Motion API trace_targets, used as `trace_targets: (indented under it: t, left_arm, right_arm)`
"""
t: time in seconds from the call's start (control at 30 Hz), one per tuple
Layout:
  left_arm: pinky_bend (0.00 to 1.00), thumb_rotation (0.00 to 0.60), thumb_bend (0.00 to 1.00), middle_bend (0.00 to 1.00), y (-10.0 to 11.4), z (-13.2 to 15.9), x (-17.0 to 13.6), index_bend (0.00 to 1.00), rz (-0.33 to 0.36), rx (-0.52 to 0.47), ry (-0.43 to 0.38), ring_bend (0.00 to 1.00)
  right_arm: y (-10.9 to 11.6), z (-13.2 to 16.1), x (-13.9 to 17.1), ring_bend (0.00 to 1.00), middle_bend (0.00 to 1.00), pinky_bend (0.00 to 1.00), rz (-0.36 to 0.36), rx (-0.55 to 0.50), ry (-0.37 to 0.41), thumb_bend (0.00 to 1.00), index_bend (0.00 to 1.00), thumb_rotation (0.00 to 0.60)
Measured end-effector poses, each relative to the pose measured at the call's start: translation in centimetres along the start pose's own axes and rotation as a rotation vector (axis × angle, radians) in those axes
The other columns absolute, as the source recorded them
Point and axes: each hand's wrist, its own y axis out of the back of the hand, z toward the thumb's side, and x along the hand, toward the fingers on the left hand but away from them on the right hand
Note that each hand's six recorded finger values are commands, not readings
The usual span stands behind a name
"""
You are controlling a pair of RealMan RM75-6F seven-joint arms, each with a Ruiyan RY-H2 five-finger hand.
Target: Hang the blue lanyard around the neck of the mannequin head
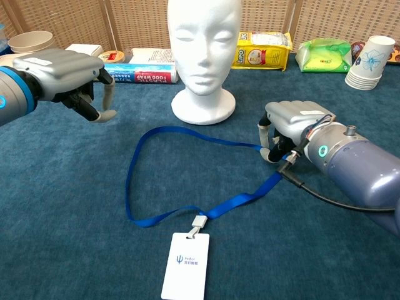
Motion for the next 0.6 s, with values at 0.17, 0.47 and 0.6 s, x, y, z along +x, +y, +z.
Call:
trace_targets:
  t: [0.17, 0.47, 0.6]
  left_arm:
    - [1.00, 0.517, 0.36, 1.00, -0.4, 0.9, 0.5, 0.54, -0.015, 0.012, -0.005, 1.00]
    - [1.00, 0.512, 0.32, 1.00, -1.4, 1.8, 1.3, 0.54, -0.047, -0.011, 0.001, 1.00]
    - [1.00, 0.509, 0.29, 1.00, -1.7, 2.5, 1.9, 0.54, -0.063, -0.017, 0.003, 1.00]
  right_arm:
    - [-0.1, -0.2, -0.1, 1.00, 0.92, 1.00, 0.003, -0.006, -0.002, 0.51, 0.60, 0.551]
    - [-0.3, -0.4, -0.5, 1.00, 0.92, 1.00, 0.013, -0.012, 0.000, 0.51, 0.60, 0.553]
    - [-0.4, -0.5, -0.6, 1.00, 0.92, 1.00, 0.016, -0.013, 0.001, 0.51, 0.60, 0.553]
